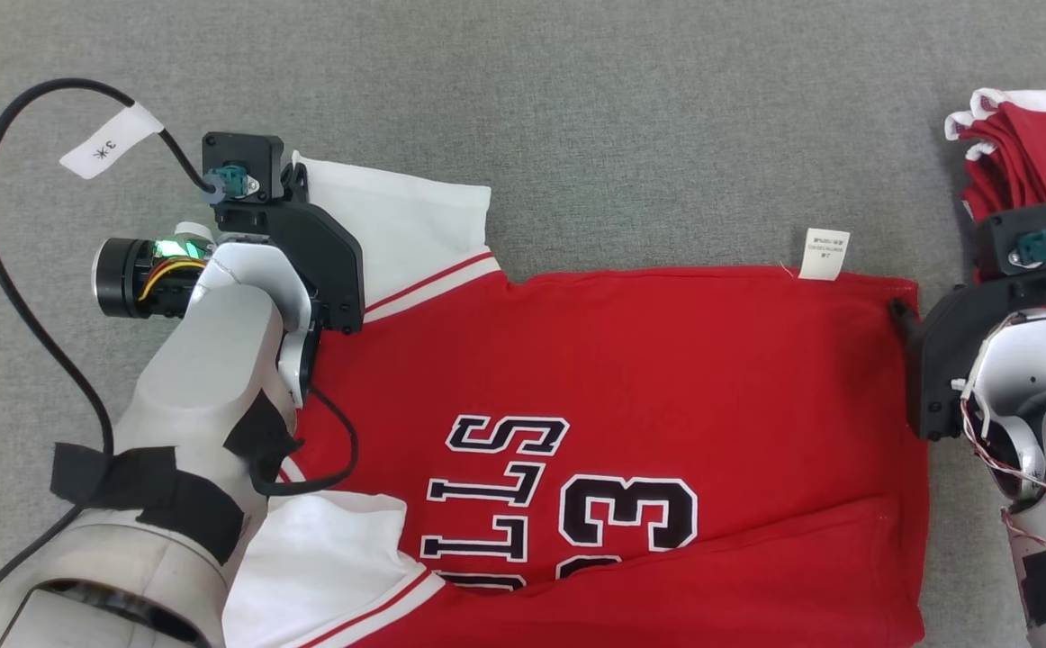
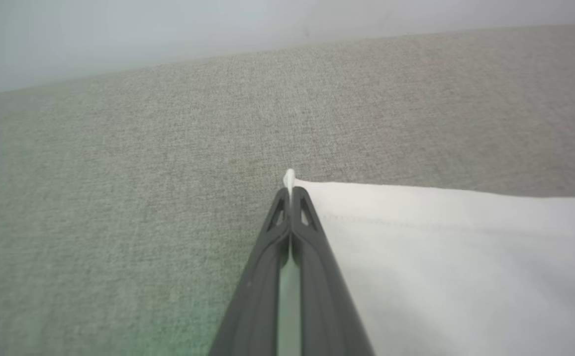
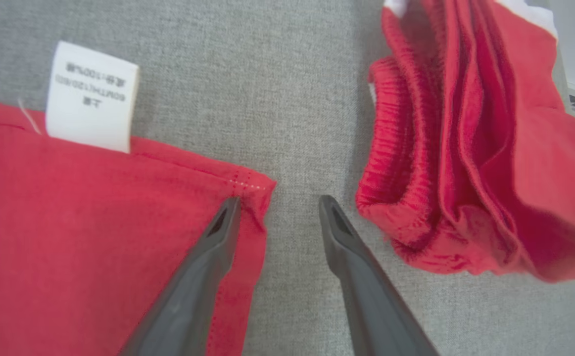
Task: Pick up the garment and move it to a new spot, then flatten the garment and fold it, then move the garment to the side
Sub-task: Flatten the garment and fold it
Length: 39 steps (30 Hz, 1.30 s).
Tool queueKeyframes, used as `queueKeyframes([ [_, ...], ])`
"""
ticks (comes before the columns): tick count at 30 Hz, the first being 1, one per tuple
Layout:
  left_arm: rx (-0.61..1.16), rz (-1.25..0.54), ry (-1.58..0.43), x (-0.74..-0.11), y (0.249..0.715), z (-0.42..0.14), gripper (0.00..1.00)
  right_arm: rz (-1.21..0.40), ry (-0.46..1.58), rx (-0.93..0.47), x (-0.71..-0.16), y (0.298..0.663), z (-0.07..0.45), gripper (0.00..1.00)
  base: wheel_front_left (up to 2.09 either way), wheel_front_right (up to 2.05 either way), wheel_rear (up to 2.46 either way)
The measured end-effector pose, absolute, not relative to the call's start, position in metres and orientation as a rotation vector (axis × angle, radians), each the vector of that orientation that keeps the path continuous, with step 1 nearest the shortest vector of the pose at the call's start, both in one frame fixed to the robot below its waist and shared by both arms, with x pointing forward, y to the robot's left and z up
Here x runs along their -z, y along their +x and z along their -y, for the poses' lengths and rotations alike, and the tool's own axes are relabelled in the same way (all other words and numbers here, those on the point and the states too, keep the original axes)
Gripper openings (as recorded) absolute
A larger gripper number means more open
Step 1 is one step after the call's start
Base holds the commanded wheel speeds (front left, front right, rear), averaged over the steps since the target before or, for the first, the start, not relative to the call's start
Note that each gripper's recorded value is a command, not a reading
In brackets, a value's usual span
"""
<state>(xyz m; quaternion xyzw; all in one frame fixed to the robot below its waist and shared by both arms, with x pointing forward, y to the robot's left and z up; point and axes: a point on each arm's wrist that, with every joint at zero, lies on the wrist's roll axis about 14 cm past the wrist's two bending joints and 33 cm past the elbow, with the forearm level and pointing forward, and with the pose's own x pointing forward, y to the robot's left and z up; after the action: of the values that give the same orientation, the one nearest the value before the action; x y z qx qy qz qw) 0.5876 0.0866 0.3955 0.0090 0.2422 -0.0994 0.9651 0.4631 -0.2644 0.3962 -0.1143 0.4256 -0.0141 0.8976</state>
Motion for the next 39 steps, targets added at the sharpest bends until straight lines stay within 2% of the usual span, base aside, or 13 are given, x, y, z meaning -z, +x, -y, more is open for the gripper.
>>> queueKeyframes([
  [1, 0.200, -0.491, 0.019, -0.395, 0.587, -0.087, 0.00, -0.888, -0.242, 0.024, -0.395, 0.464, 0.264, 0.78, 0.00, 0.00, 0.00],
  [2, 0.200, -0.491, 0.019, -0.395, 0.587, -0.087, 0.00, -0.888, -0.242, 0.024, -0.395, 0.464, 0.264, 0.60, 0.00, 0.00, 0.00],
  [3, 0.199, -0.491, 0.020, -0.395, 0.587, -0.088, 0.00, -0.891, -0.246, 0.019, -0.394, 0.465, 0.263, 0.50, 0.00, 0.00, 0.00],
  [5, 0.198, -0.490, 0.019, -0.395, 0.587, -0.089, 0.00, -0.895, -0.252, 0.012, -0.393, 0.467, 0.262, 0.45, 0.00, 0.00, 0.00],
  [8, 0.200, -0.488, 0.017, -0.396, 0.586, -0.089, 0.00, -0.894, -0.253, 0.004, -0.393, 0.468, 0.260, 0.44, 0.00, 0.00, 0.00],
  [11, 0.199, -0.488, 0.019, -0.397, 0.585, -0.089, 0.00, -0.896, -0.263, -0.001, -0.394, 0.467, 0.260, 0.35, 0.00, 0.00, 0.00],
  [12, 0.199, -0.487, 0.020, -0.398, 0.584, -0.090, 0.00, -0.897, -0.264, -0.001, -0.394, 0.467, 0.260, 0.24, 0.00, 0.00, 0.00],
  [13, 0.198, -0.485, 0.021, -0.398, 0.584, -0.090, 0.00, -0.898, -0.267, -0.003, -0.395, 0.466, 0.260, 0.08, 0.00, 0.00, 0.00],
  [14, 0.197, -0.483, 0.023, -0.399, 0.584, -0.091, 0.00, -0.898, -0.269, -0.004, -0.395, 0.466, 0.261, 0.00, 0.00, 0.00, 0.00],
  [32, 0.176, -0.300, 0.012, -0.447, 0.584, -0.099, 0.00, -0.698, -0.217, -0.010, -0.423, 0.477, 0.258, 0.00, 0.00, 0.00, 0.00],
  [39, 0.171, -0.235, -0.078, -0.467, 0.574, -0.094, 0.00, -0.653, -0.182, -0.016, -0.429, 0.463, 0.253, 0.00, 0.00, 0.00, 0.00],
])
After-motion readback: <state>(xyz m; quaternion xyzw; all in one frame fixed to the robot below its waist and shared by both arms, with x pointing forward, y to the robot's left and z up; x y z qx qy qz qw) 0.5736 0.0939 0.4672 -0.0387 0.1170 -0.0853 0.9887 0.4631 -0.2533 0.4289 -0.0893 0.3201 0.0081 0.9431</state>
